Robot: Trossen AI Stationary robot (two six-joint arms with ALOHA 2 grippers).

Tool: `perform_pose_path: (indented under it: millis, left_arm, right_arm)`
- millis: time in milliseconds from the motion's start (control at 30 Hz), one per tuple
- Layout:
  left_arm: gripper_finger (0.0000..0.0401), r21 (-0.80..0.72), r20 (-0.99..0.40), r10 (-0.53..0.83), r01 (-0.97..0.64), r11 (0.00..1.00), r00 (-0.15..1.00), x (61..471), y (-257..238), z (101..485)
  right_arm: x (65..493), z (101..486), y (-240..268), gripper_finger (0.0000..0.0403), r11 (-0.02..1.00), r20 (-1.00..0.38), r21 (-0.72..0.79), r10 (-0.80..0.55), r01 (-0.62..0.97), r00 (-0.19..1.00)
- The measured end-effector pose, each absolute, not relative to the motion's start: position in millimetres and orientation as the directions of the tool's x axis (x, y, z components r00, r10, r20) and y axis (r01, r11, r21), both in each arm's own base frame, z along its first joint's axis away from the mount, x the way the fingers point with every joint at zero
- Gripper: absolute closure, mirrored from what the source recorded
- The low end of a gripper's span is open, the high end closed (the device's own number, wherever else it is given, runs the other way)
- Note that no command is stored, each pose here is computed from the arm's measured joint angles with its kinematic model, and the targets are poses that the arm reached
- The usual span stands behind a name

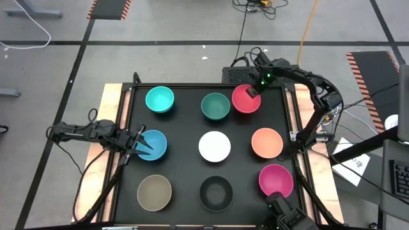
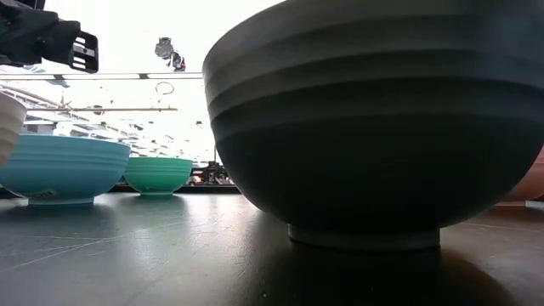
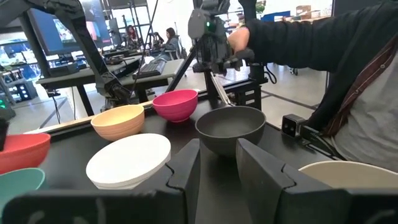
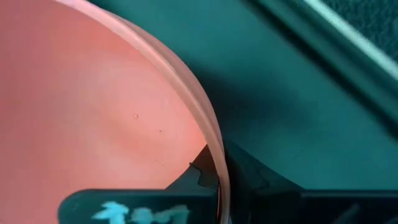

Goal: Nest bowls inside each other
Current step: Stack the orange bowl on top of the white bowl

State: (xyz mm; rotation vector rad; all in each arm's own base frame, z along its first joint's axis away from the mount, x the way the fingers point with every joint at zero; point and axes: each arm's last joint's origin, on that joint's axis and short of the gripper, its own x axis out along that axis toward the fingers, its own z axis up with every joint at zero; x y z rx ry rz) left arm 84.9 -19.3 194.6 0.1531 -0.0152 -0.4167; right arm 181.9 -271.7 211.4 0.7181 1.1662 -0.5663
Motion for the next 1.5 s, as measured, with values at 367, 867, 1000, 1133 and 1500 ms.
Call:
perform_pose_path:
  millis: [367, 867, 1000, 1133, 1500]
  left_arm:
    - [0.0293, 0.161, -0.006, -0.404, 0.4, 0.902, 0.915, 85.0, -19.3, 195.6]
    - [0.0293, 0.251, 0.03, -0.379, 0.36, 0.898, 0.925, 85.2, -18.6, 199.3]
    - [0.0293, 0.227, 0.029, -0.348, 0.332, 0.915, 0.937, 85.5, -17.7, 199.2]
    - [0.0293, 0.222, 0.029, -0.312, 0.298, 0.928, 0.95, 85.9, -16.7, 199.2]
    - [0.0293, 0.204, 0.036, -0.198, 0.186, 0.961, 0.98, 86.8, -13.4, 199.9]
  right_arm:
    - [196.8, 272.2, -252.3, 0.0402, 0.737, -0.892, 0.224, -0.108, 0.638, 0.438]
    - [226.4, 306.0, -201.2, 0.0403, 0.834, -0.802, 0.306, -0.034, 0.459, 0.596]
    - [237.7, 306.2, -188.1, 0.0403, 0.843, -0.801, 0.321, -0.002, 0.432, 0.599]
    - [248.1, 306.4, -174.7, 0.0403, 0.857, -0.799, 0.33, 0.029, 0.396, 0.601]
    - [272.7, 308.8, -141.6, 0.0403, 0.899, -0.775, 0.335, 0.093, 0.282, 0.625]
